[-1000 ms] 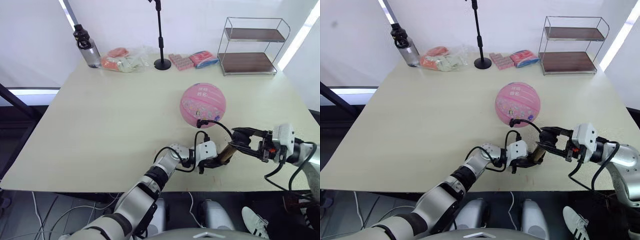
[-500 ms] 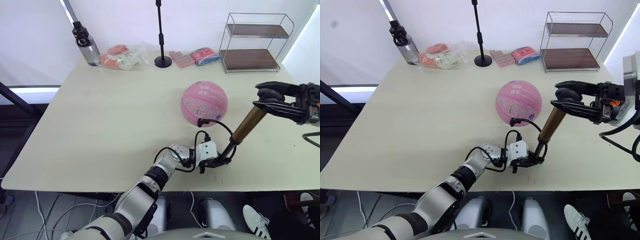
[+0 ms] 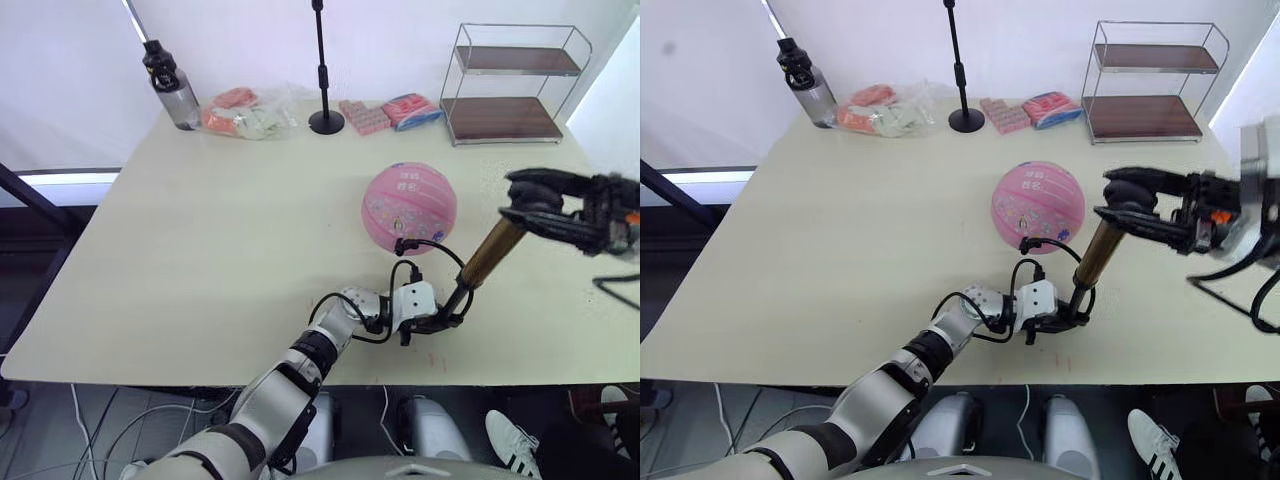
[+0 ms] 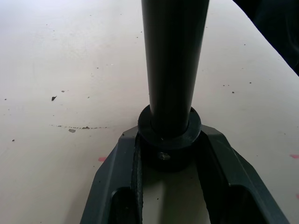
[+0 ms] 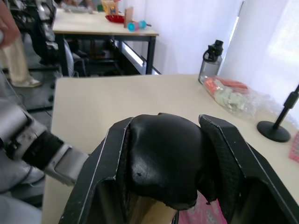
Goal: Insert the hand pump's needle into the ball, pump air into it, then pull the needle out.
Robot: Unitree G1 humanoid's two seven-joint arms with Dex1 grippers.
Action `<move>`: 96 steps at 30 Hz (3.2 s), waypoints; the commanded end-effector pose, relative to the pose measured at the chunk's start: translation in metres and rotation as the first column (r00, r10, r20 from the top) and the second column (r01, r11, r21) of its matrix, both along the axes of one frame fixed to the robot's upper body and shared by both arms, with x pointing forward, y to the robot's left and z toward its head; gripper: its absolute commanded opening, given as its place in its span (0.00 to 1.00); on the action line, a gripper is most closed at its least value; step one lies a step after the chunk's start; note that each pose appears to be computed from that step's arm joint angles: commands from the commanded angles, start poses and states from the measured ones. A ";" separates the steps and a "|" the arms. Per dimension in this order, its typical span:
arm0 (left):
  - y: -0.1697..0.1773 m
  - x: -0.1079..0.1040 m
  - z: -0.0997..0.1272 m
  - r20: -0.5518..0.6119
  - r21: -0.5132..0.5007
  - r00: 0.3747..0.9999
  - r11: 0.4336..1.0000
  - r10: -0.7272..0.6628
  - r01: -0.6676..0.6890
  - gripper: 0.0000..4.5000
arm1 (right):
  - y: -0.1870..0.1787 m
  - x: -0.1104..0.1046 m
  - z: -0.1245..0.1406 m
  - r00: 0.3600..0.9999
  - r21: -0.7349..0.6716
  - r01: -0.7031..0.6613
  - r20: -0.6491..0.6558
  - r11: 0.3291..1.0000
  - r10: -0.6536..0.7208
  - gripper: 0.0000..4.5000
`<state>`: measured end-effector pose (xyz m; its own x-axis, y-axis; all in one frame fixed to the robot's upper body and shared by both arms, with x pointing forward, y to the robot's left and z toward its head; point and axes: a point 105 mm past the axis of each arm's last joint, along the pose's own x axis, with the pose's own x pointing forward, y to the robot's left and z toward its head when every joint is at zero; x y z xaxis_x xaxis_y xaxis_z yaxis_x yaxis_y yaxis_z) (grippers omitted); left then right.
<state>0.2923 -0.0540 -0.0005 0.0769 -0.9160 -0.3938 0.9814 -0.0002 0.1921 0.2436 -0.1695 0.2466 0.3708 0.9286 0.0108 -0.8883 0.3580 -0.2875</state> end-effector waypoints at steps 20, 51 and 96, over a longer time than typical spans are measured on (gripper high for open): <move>0.026 -0.015 -0.045 -0.121 0.168 0.992 0.986 0.023 -0.003 0.24 | -0.007 0.011 -0.102 0.997 -0.104 0.061 -0.049 0.993 -0.066 0.37; 0.026 -0.019 -0.049 -0.131 0.171 0.991 0.985 0.015 0.007 0.24 | -0.008 0.004 0.001 0.999 -0.107 0.033 0.016 0.994 -0.031 0.37; 0.025 -0.020 -0.049 -0.130 0.174 0.992 0.985 0.003 0.019 0.24 | -0.020 0.001 0.035 1.000 0.011 0.007 0.019 1.000 -0.007 0.37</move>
<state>0.2900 -0.0548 -0.0030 0.0516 -0.9142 -0.4019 0.9841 -0.0220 0.1765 0.2548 -0.1885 0.2520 0.3953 0.9179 -0.0342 -0.8964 0.3774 -0.2324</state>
